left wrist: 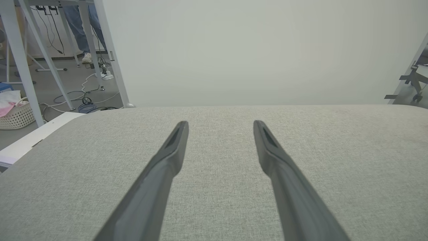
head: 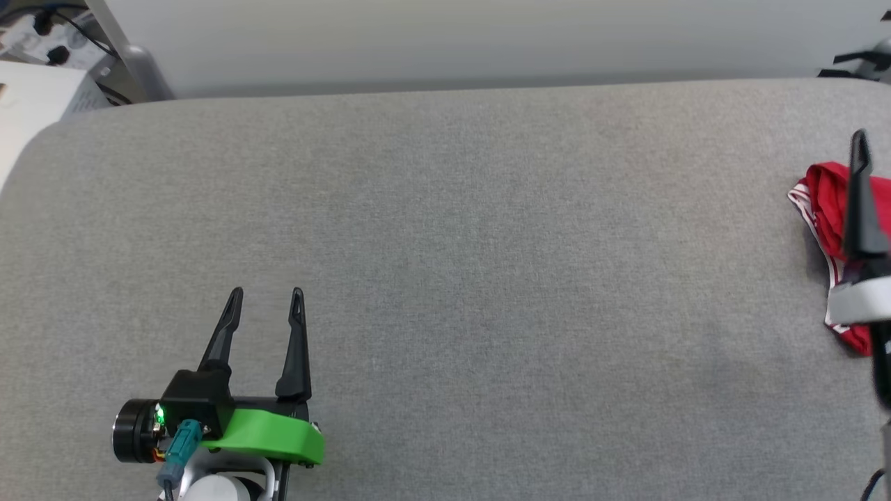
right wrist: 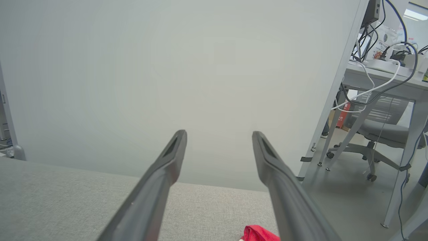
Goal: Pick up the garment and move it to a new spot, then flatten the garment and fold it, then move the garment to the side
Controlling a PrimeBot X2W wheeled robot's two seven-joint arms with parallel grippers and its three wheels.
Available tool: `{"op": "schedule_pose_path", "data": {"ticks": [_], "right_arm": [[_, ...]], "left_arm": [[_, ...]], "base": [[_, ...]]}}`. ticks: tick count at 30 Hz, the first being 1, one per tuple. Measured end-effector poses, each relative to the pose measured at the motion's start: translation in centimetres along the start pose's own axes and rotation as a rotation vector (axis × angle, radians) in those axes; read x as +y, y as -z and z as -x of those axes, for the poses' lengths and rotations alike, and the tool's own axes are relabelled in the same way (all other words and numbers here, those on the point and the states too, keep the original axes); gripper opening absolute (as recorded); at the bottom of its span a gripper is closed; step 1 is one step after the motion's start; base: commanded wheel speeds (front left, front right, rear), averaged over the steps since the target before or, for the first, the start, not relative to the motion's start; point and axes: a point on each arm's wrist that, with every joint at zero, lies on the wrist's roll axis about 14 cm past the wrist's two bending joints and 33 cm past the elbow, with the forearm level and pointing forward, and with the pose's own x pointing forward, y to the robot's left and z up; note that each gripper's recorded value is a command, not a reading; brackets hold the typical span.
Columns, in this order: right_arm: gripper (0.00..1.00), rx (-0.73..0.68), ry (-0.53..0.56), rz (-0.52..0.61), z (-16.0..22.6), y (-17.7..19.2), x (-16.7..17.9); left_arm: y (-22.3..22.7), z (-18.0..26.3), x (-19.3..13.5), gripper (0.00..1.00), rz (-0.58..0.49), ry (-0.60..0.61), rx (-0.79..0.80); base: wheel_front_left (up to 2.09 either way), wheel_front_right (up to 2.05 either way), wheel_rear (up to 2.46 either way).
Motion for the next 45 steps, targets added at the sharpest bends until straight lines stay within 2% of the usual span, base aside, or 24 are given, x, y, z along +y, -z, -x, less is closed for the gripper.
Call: {"op": "schedule_pose_path", "data": {"ticks": [7,12,21,41,42,45], "right_arm": [[1.0,0.027,-0.078,-0.134,3.7,0.3,6.0],[1.0,0.088,-0.107,-0.187,6.3,1.5,8.1],[1.0,0.159,-0.094,-0.242,9.7,2.7,9.1],[1.0,0.174,-0.108,-0.266,11.7,2.4,10.2],[0.0,0.176,-0.107,-0.267,11.7,2.4,10.2],[0.0,0.178,-0.108,-0.267,11.7,2.4,10.3]], "left_arm": [[-1.0,1.7,1.0,1.0,-0.005,-0.035,-0.018],[-1.3,3.0,1.4,1.0,-0.008,-0.053,-0.022],[-1.6,4.6,1.9,1.0,-0.012,-0.077,-0.025],[-0.9,6.2,2.0,1.0,0.0,-0.086,0.0],[-0.9,6.2,2.0,0.0,0.0,-0.086,0.001],[-0.8,6.1,1.9,0.0,0.0,-0.085,0.002]], "base": [[0.0,0.0,0.0],[0.0,0.0,0.0],[0.0,0.0,0.0],[0.0,0.0,0.0],[0.0,0.0,0.0],[0.0,0.0,0.0]]}}
